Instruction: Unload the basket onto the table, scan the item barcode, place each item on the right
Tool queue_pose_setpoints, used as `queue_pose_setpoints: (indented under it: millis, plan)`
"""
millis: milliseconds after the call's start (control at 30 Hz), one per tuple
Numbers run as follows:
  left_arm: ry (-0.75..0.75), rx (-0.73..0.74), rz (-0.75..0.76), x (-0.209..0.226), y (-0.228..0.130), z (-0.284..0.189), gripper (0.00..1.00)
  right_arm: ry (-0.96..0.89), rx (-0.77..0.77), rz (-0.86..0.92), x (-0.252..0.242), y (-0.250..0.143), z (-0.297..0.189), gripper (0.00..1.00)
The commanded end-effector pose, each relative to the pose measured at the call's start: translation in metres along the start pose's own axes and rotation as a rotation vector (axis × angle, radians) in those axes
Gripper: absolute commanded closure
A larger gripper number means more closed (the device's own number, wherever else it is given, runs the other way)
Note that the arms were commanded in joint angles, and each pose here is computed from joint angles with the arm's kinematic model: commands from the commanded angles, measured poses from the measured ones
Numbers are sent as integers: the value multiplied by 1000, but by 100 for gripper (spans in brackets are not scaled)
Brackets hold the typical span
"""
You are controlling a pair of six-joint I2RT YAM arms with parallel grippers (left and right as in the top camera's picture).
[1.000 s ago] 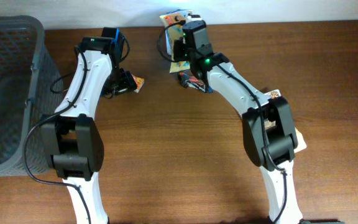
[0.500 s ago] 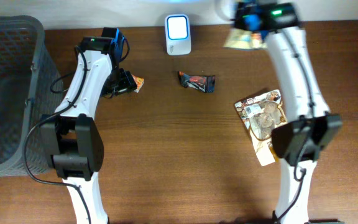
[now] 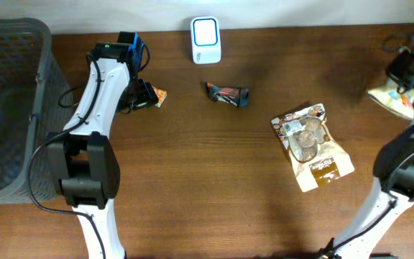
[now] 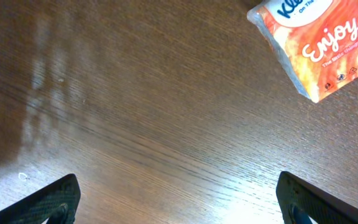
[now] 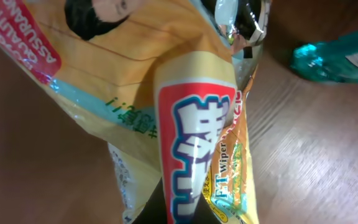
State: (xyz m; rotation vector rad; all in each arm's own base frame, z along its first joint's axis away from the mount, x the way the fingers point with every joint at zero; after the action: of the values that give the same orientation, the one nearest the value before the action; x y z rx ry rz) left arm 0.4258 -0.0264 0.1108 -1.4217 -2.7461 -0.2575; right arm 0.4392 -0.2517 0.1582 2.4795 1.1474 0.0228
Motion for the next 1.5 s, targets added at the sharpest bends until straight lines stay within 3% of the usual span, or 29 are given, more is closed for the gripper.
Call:
queue_pose_setpoints:
  millis: [0,133,267,367,600,767,800,833,867,967,1200,1367,1467]
  plan:
    - [-2,-7,-10,0,1,-2,1,-73,61,55,-46,-19,45,96]
    - [-2,-7,-10,0,1,-2,1,-96,79,113,-74,-30,73,92]
    - [-2,-7,-10,0,1,-2,1,-52,59,144,-78,-21,72,62]
    - [-2,-7,-10,0,1,-2,1,128,43,94,-51,-11,61,47]
    - [-2,-7,-11,0,1,-2,1,358,2,25,-1,8,-8,31]
    - [-2,-7,-10,0,1,-2,1,650,22,-225,67,-11,-66,22]
    - [-2,-7,-11,0,1,-2,1,683,53,-292,81,-25,-73,18]
    - [-2,-7,-11,0,1,-2,1,688,86,-343,89,-37,-75,5]
    - [-1,-8,-10,0,1,-2,1,695,148,-433,102,-59,-78,1]
    - [-2,-7,-10,0,1,-2,1,671,312,-599,126,-114,-73,1]
    - [-2,-7,-11,0,1,-2,1,510,562,-798,152,-211,-39,1]
    - [-2,-7,-10,0,1,-2,1,228,546,-711,147,-219,-37,1]
    - [-2,-7,-10,0,1,-2,1,220,483,-735,153,-221,-63,1]
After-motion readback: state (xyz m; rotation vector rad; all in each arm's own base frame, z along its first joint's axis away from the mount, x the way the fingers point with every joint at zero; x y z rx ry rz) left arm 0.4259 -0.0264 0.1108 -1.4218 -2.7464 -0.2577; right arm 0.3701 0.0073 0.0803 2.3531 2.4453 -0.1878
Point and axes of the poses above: each gripper's point midway between its finger pads, its own z axis out along the fingers, its own x axis along the line the jaws close on, y = z × x, the point moved 2 cm from there along -z, back along the fingers, and after that the axes turned 11 degrees about -z, right-handed, at the moved point
